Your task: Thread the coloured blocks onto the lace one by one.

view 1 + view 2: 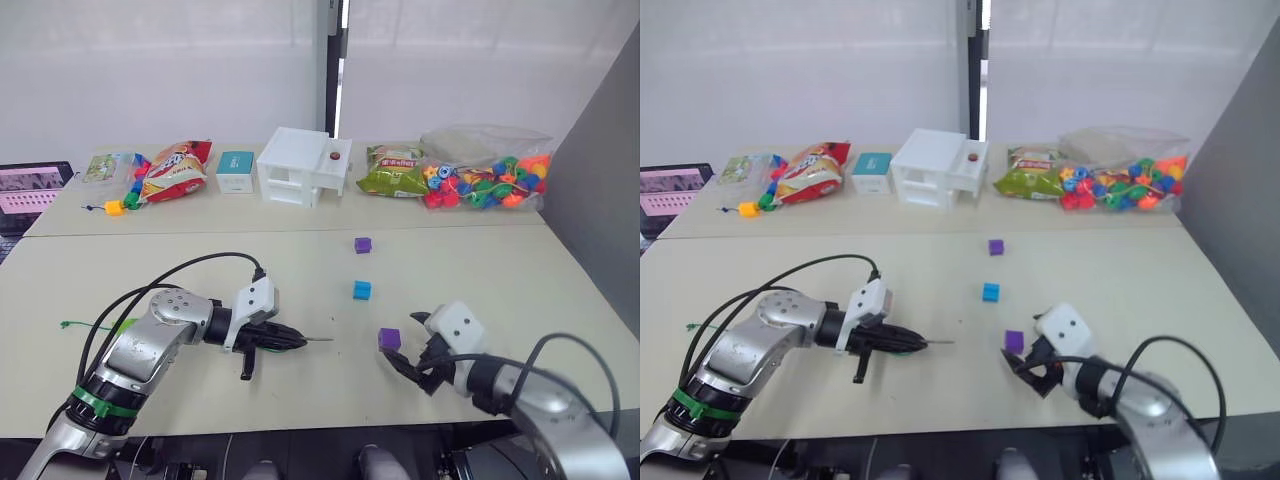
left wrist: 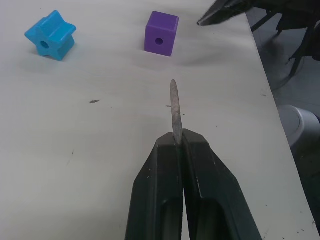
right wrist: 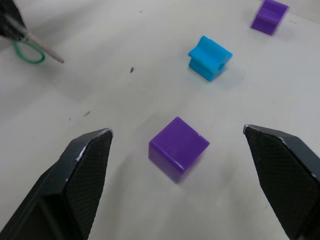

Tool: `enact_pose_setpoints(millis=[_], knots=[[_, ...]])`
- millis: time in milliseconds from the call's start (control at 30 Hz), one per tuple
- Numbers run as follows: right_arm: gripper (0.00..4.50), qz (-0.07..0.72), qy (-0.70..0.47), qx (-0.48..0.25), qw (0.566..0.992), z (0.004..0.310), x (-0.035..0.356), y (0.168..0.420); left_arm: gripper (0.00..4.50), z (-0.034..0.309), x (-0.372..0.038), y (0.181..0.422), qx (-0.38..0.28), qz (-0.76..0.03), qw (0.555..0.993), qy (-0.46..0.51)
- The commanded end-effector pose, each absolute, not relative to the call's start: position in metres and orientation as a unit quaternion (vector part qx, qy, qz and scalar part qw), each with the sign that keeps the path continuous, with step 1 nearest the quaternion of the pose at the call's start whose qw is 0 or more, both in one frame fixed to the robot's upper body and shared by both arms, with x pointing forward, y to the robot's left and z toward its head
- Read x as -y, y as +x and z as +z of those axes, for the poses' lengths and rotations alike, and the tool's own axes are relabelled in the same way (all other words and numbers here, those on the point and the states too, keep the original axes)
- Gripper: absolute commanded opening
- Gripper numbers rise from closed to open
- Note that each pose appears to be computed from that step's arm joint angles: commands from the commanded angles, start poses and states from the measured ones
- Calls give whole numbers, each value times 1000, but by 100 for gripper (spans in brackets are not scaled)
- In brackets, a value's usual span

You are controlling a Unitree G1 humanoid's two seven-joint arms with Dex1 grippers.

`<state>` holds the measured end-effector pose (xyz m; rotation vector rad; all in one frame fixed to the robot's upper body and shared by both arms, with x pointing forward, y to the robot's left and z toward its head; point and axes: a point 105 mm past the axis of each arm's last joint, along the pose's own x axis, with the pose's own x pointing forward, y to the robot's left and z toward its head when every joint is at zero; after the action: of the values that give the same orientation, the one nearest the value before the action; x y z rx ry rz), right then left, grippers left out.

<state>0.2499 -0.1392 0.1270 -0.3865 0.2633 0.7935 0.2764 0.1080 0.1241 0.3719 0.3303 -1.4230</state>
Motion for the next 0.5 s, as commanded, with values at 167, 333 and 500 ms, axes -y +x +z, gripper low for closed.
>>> enact_pose_setpoints(millis=[167,333,500], knots=[[442,544,-254,-139,788,121,132,271,0,131,-105,275,-132,-653,723,180],[442,571,-265,-157,761,113,143,282,0,131,-106,272,-131,-651,726,179],[388,579,-267,-150,755,115,146,288,0,131,-108,270,-133,-646,730,178]])
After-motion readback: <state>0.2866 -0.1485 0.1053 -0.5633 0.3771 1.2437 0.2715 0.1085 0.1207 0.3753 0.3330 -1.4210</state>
